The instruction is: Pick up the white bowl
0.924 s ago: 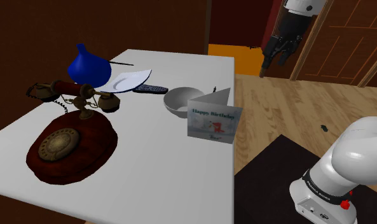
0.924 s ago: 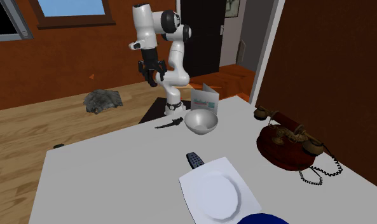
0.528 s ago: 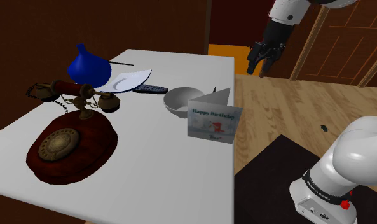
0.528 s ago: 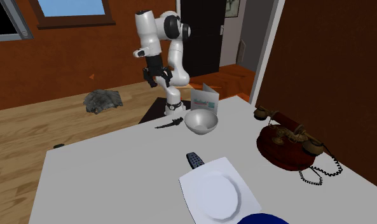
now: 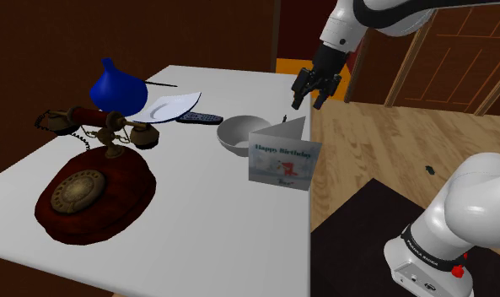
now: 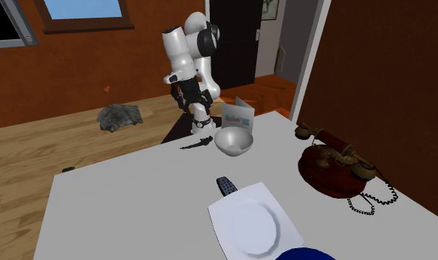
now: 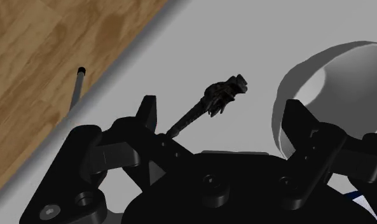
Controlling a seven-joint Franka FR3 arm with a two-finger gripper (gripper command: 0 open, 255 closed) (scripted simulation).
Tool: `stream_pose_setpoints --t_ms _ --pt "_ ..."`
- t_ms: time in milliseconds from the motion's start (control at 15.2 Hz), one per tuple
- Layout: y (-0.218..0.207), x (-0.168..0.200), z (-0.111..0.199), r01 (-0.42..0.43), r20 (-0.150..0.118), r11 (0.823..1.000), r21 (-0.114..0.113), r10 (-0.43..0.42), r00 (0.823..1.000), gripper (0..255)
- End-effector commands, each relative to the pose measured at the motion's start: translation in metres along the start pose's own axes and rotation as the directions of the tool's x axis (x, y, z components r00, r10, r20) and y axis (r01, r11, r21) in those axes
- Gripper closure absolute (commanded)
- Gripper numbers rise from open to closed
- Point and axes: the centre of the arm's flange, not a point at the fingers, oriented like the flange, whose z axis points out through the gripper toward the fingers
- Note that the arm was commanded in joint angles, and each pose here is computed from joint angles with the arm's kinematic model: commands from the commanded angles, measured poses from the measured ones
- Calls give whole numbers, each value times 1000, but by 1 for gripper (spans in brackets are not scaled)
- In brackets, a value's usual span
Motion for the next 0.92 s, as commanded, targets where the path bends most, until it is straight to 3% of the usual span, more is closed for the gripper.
stream_pose_setpoints --t_ms 0,462,858 --pt "-18 14 20 -2 0 999 33 2 1000 0" --pt "-69 50 67 -3 1 990 138 3 1000 0" --pt "-59 48 97 -3 1 990 138 3 1000 0"
